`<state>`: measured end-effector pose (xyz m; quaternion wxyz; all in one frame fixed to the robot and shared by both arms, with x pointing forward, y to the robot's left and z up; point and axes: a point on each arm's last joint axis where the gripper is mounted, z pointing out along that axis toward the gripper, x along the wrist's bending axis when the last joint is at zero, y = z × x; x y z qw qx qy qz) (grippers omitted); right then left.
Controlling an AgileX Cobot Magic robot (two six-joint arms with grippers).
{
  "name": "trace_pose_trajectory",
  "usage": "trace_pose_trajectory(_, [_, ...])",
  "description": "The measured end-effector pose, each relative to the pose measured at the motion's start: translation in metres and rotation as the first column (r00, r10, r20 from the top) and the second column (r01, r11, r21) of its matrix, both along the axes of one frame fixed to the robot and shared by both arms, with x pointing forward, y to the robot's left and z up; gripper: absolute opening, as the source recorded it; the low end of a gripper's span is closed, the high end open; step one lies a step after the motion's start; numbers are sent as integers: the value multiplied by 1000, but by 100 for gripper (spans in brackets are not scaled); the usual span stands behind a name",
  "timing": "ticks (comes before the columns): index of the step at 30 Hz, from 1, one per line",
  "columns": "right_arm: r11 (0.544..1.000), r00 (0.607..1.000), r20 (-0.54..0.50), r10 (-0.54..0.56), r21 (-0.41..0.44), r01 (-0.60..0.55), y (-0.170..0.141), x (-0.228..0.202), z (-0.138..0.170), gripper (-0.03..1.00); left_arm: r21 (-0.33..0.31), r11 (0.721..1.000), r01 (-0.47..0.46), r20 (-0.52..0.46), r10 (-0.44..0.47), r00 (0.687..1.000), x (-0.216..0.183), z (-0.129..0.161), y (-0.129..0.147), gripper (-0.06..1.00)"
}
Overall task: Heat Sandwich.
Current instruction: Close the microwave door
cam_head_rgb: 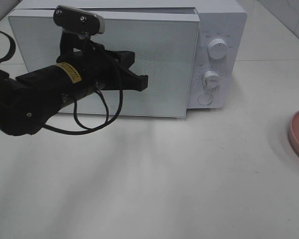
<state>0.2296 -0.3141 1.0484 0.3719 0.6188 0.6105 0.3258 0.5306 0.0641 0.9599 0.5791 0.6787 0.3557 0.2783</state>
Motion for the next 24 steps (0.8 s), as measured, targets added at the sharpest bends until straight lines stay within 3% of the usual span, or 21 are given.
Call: trace_pose_trajectory(24, [1000, 1000, 0, 0, 0, 0, 0, 0, 0, 75, 7, 998, 55, -7, -55, 998, 43, -2, -53, 0])
